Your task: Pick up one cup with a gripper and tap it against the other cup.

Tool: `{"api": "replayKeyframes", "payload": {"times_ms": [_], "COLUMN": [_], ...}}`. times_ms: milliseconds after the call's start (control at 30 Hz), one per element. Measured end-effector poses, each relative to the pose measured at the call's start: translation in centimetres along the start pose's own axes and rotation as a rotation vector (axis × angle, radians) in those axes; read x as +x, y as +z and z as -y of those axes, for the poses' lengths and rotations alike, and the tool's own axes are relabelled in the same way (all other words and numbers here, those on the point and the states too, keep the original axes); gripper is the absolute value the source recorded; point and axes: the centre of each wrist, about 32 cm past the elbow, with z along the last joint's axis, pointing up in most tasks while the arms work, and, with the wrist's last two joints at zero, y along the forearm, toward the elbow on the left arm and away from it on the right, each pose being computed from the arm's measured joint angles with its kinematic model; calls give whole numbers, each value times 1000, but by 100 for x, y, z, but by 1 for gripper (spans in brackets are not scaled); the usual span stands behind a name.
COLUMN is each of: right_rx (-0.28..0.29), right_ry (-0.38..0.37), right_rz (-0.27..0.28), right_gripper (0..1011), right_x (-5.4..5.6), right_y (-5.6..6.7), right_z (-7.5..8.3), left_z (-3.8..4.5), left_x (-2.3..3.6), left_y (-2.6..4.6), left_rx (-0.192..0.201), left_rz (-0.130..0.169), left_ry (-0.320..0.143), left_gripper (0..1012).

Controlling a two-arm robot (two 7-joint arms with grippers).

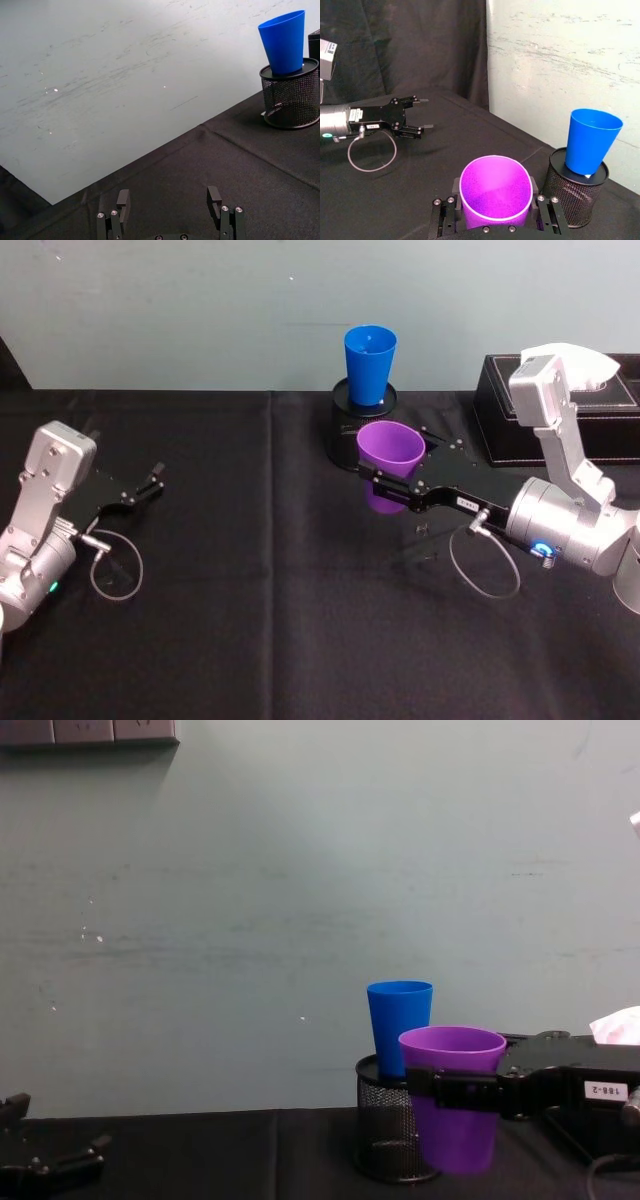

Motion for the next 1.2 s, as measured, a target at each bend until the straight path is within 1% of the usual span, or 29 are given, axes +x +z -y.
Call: {"api": "replayKeyframes", "payload": {"times_ms": [1200], "right_rx": [0], "right_ry": [0], "right_rz": [0], "right_gripper": [732], "right_x": [0], "right_y": [0], "right_z": [0], "left_z": [0], "left_x": [0], "left_y": [0], "left_rx": [0], "left_rz": [0], "left_ry": [0], "left_gripper": [1005]}}
